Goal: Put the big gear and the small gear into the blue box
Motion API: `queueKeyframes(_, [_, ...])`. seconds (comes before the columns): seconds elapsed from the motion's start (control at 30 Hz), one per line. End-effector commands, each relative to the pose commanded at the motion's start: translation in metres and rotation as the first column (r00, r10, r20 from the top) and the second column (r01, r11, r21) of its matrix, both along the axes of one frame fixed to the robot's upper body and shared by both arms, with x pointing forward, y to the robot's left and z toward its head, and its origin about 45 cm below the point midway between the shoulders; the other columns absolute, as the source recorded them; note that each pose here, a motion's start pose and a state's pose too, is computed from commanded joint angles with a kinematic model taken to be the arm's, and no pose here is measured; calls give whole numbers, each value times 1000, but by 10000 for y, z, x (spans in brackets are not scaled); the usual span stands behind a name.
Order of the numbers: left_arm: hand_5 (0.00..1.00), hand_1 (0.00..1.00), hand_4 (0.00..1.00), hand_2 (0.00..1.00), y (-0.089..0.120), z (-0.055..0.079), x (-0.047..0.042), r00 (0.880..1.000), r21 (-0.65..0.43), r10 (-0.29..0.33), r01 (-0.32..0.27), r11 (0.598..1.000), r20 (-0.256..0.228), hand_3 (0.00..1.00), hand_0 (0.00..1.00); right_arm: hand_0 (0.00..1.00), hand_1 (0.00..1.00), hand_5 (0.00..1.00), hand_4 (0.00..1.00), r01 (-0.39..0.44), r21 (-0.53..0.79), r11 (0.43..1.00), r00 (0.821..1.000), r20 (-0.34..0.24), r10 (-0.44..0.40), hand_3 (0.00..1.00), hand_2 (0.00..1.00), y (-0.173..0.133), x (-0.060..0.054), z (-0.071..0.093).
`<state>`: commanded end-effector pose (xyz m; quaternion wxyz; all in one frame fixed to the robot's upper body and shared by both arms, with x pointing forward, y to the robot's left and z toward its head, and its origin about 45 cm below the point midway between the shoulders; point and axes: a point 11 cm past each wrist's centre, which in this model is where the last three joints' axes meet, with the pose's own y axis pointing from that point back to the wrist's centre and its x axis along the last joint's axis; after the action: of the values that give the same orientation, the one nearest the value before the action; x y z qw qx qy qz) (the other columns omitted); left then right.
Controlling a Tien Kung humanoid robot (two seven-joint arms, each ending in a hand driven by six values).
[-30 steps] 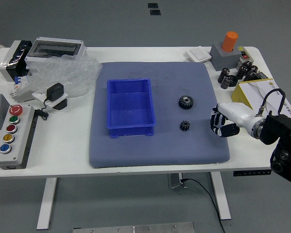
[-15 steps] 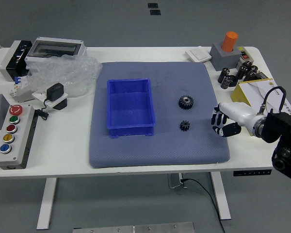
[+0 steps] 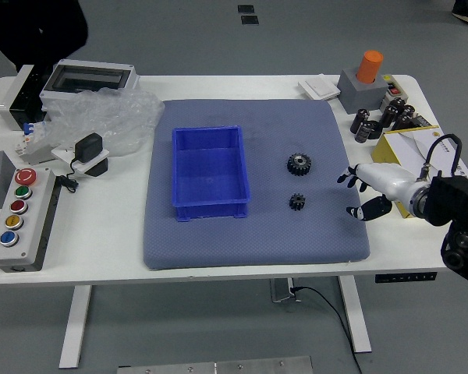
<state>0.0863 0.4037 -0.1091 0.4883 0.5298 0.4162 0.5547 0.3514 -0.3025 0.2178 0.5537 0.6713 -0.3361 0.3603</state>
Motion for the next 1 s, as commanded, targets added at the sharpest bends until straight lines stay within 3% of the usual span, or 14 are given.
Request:
queueKeyframes(0.4, [18,677,433,691,6,3,9,1000,2,-1,1,1000,3,691,727,667,640,164,682,23,11,1000,995,98,-24,795,762,-53,77,393])
queueKeyframes(1.0, [18,678,431,690,13,6,13,1000,4,-7,7,1000,3,691,728,661,627,220,723,50,33,998,985,164,-55,775,739,-114,76,663])
